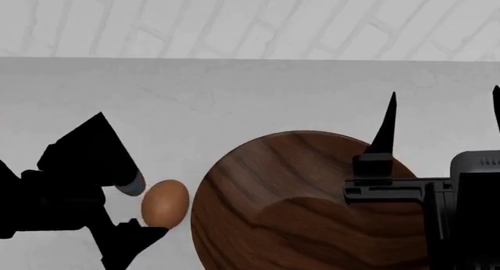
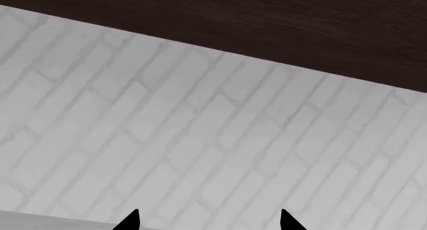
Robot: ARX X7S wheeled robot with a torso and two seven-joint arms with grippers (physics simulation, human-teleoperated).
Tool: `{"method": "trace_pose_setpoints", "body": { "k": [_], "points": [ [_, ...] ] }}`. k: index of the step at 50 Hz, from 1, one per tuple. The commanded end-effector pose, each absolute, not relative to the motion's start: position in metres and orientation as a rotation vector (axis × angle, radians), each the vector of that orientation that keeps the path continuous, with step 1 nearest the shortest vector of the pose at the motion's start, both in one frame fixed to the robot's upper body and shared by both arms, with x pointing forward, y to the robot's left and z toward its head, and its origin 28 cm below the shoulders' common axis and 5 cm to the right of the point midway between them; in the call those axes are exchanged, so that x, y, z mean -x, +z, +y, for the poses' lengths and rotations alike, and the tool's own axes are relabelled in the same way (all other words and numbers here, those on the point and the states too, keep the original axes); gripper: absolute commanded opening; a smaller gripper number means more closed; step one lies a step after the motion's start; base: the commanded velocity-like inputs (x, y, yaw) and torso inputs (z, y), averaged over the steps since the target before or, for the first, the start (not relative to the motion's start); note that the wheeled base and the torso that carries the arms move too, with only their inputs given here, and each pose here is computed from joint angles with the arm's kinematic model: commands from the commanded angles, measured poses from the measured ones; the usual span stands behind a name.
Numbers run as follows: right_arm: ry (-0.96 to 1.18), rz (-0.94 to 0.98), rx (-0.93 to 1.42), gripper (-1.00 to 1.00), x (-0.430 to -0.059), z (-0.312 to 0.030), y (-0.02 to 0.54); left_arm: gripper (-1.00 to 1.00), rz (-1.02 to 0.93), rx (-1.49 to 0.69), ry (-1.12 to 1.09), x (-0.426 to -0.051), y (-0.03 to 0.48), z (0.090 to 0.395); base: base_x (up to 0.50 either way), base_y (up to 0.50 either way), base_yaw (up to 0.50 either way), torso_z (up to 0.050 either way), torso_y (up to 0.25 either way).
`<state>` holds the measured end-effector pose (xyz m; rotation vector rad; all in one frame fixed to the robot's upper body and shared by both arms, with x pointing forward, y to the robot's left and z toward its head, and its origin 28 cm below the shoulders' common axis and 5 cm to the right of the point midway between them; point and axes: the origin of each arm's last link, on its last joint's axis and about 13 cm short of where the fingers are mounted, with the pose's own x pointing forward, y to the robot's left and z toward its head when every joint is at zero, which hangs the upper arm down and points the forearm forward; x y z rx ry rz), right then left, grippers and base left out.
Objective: Place the eggs and milk next to the bowl.
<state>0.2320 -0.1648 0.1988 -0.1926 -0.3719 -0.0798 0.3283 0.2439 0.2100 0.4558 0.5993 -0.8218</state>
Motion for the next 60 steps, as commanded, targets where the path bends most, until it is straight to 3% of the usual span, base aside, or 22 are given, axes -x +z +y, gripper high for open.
{"method": "trace_pose_setpoints", "body": {
  "k": [1,11,19,27,60],
  "points": [
    [-0.080,-0.375,0.193,1.00,-0.231,-0.165,0.199,1.00,0.549,-0.418,-0.814,-0.301,0.221,0.254,0.00,0.00,0.00,0.000,0.000],
    [-0.077,-0.381,0.187,1.00,-0.232,-0.164,0.200,1.00,0.425,-0.322,-0.740,-0.257,0.235,0.258,0.00,0.00,0.00,0.000,0.000],
    [-0.072,-0.384,0.181,1.00,-0.233,-0.163,0.201,1.00,0.362,-0.214,-0.553,-0.224,0.239,0.258,0.00,0.00,0.00,0.000,0.000],
    [-0.066,-0.386,0.173,1.00,-0.236,-0.163,0.201,1.00,0.354,-0.163,-0.352,-0.211,0.239,0.258,0.00,0.00,0.00,0.000,0.000],
    [-0.058,-0.387,0.160,1.00,-0.236,-0.163,0.196,1.00,0.385,-0.003,0.109,-0.162,0.217,0.290,0.00,0.00,0.00,0.000,0.000]
  ]
}}
